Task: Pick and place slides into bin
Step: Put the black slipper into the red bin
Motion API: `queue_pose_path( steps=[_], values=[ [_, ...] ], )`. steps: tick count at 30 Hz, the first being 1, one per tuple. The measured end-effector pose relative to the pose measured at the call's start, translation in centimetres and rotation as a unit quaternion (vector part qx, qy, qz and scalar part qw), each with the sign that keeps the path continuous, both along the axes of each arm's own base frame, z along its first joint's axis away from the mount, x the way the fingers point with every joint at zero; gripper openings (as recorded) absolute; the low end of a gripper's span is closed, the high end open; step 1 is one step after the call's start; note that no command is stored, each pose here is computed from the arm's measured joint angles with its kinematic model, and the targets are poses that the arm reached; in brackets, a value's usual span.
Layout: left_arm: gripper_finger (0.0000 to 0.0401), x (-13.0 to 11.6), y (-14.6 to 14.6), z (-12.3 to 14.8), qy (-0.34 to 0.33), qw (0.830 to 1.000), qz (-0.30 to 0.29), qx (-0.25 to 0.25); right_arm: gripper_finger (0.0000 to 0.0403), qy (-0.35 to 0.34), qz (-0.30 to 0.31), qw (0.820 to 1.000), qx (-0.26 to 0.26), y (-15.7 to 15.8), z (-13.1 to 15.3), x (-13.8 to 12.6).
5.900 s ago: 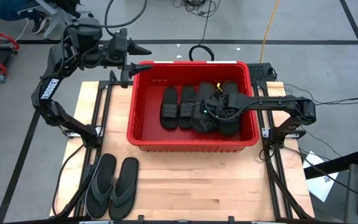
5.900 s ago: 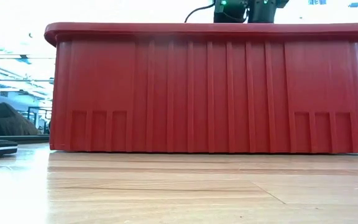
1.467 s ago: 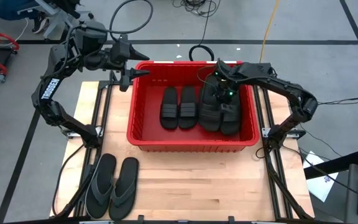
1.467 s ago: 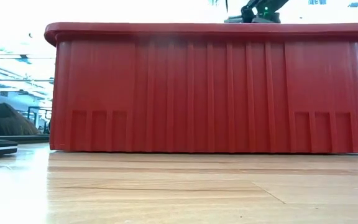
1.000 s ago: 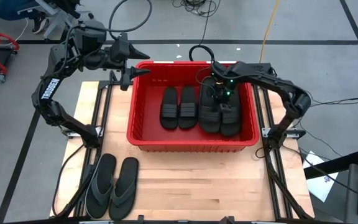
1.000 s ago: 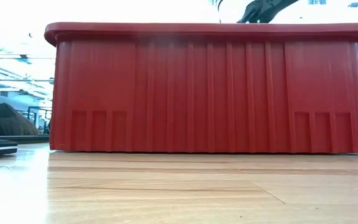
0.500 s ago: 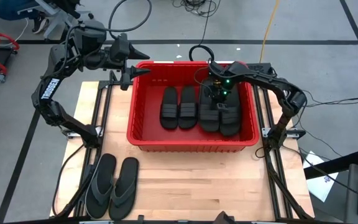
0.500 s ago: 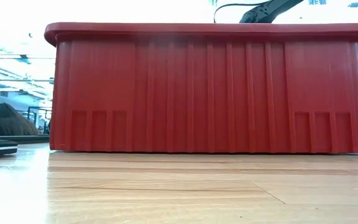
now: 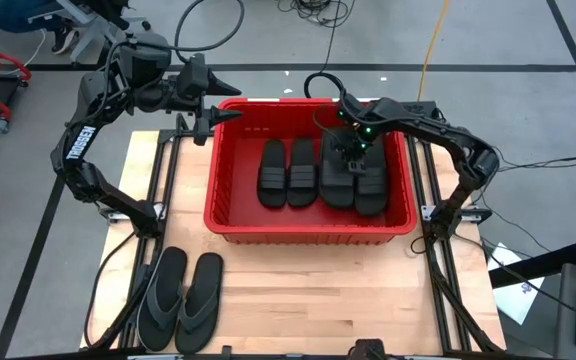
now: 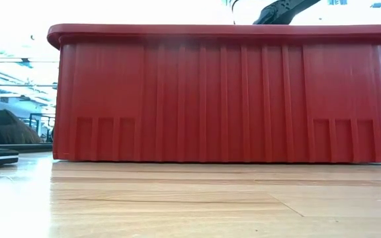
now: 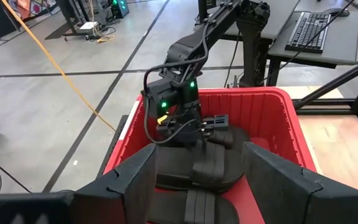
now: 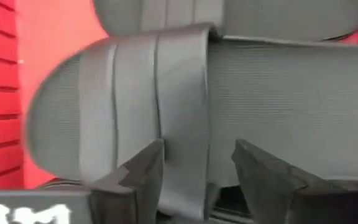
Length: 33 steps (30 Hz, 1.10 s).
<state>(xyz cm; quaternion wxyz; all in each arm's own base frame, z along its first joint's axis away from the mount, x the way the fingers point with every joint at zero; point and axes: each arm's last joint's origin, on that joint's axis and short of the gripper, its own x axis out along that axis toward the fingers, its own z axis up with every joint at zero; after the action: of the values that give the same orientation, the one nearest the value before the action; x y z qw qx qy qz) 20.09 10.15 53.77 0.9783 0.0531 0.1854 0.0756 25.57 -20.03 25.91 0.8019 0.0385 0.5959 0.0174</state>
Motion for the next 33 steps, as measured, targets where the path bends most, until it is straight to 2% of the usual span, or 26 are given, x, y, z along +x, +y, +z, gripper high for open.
queue_pose_path(
  steps=[7, 13, 18, 22, 25, 27, 29, 31, 33],
  values=[
    [0.0237, 0.0, 0.0, 0.0, 0.0, 1.0, 0.0, -0.001, 0.0214, -0.045, -0.005, 0.997, -0.068, 0.4, 2.5, -0.5],
    [0.0237, 0.0, 0.0, 0.0, -0.003, 1.0, 0.006, -0.015, 0.0217, -0.1, -0.007, 0.989, -0.106, 1.3, 5.3, -1.5],
    [0.0237, 0.1, -0.1, 0.0, -0.008, 0.999, 0.015, -0.045, 0.0197, -0.143, -0.037, 0.982, -0.119, 2.3, 7.6, -2.6],
    [0.0236, 0.3, -0.7, 0.0, -0.007, 0.999, 0.01, -0.045, 0.0134, -0.215, -0.042, 0.973, -0.078, 3.3, 9.4, -3.4],
    [0.022, 0.9, -1.8, 0.1, -0.002, 1.0, 0.006, -0.014, 0.0059, -0.301, -0.006, 0.953, -0.031, 4.4, 11.2, -3.9],
    [0.0185, 1.2, -3.1, 0.2, 0.0, 1.0, -0.022, 0.01, 0.0017, -0.364, 0.038, 0.931, -0.001, 5.0, 12.4, -4.1],
    [0.0136, 1.5, -4.7, 0.2, -0.001, 0.998, -0.054, 0.015, 0.0011, -0.421, 0.089, 0.902, 0.03, 5.8, 13.4, -4.5],
    [0.008, 1.7, -6.0, 0.2, -0.003, 0.997, -0.079, 0.0, 0.0016, -0.471, 0.132, 0.871, 0.051, 6.3, 14.6, -4.8],
    [0.0027, 1.9, -7.2, 0.1, 0.0, 0.995, -0.098, -0.021, 0.0014, -0.501, 0.153, 0.849, 0.065, 6.7, 15.3, -5.1]
  ],
)
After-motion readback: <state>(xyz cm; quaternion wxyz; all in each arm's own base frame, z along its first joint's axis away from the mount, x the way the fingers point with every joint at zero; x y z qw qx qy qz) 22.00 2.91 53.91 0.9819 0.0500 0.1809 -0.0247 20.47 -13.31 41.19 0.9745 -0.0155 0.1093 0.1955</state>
